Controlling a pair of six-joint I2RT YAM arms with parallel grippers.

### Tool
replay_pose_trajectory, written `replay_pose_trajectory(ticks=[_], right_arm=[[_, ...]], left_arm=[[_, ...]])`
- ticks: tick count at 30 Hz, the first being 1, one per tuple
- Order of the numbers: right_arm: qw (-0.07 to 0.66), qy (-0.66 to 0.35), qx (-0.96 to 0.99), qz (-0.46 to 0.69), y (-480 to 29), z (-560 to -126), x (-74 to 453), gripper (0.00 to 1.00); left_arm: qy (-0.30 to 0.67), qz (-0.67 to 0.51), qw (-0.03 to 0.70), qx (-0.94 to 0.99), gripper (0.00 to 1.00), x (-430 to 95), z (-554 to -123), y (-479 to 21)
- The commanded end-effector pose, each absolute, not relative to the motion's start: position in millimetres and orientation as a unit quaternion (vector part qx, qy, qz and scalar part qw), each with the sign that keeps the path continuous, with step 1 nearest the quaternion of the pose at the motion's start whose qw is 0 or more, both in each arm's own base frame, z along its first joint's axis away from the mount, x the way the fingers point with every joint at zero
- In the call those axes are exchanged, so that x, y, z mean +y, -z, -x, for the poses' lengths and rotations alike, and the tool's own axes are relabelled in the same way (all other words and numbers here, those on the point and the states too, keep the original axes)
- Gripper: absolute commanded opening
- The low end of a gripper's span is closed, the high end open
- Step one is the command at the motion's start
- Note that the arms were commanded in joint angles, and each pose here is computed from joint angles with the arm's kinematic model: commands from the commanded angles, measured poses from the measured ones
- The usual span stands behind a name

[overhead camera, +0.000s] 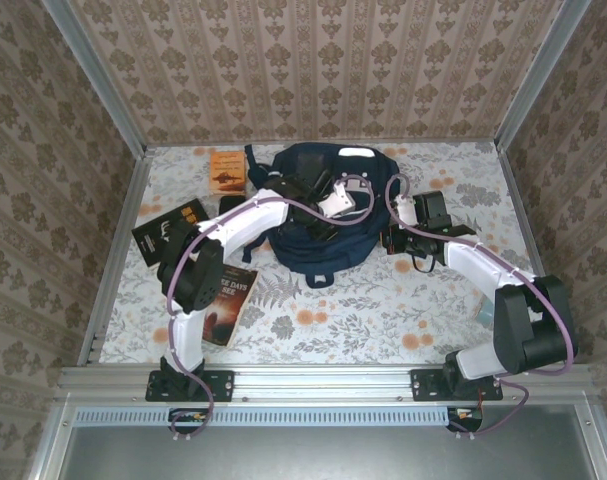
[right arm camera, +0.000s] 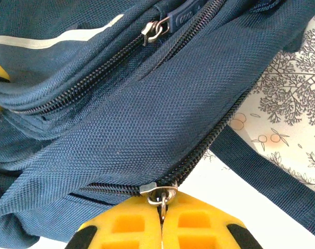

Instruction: Pack books, pencil case, and school supplies into a backpack

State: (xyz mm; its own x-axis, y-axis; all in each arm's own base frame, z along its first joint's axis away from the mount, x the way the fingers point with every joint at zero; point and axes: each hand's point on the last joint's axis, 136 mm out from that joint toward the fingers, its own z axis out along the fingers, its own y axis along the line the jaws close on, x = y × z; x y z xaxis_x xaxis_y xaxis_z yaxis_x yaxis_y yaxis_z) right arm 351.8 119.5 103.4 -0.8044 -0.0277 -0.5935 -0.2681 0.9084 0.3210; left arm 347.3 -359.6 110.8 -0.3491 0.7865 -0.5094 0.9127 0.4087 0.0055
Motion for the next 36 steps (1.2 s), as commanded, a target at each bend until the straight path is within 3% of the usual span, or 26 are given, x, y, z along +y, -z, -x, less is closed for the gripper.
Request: replay_pose_trajectory(ticks=[1,9,16,20,24,28,30,36], right_arm=[[0.31,-0.225,0.917,0.106,-124,-333,137,0.0],[0.292,-0.252,0.912,0.139,-116,-300,174,0.0],[0.301,-0.33,0.878,0.171,-127,-283,211,0.01],[0.326,-0.339,0.87,0.151,-135,-284,206,0.04],[0.333,-0.312,0.885,0.092,-134,-288,177,0.2],[0.343,-0.283,0.895,-0.015,-139,-292,138,0.59],[0.339,-0.287,0.894,-0.068,-146,-294,124,0.71],[0.296,-0.35,0.871,-0.177,-164,-310,118,0.76]], left_arm=[[0.146,-0.462,0.277,0.83,0.15,-373,-379,-125],[0.188,-0.39,0.31,0.846,0.03,-387,-387,-143],[0.225,-0.35,0.335,0.845,0.02,-394,-389,-165],[0.226,-0.344,0.334,0.848,0.02,-389,-390,-165],[0.239,-0.349,0.338,0.84,0.02,-383,-385,-169],[0.258,-0.351,0.346,0.831,0.02,-375,-383,-176],[0.261,-0.354,0.346,0.829,0.02,-372,-382,-176],[0.269,-0.366,0.345,0.821,0.02,-372,-377,-180]])
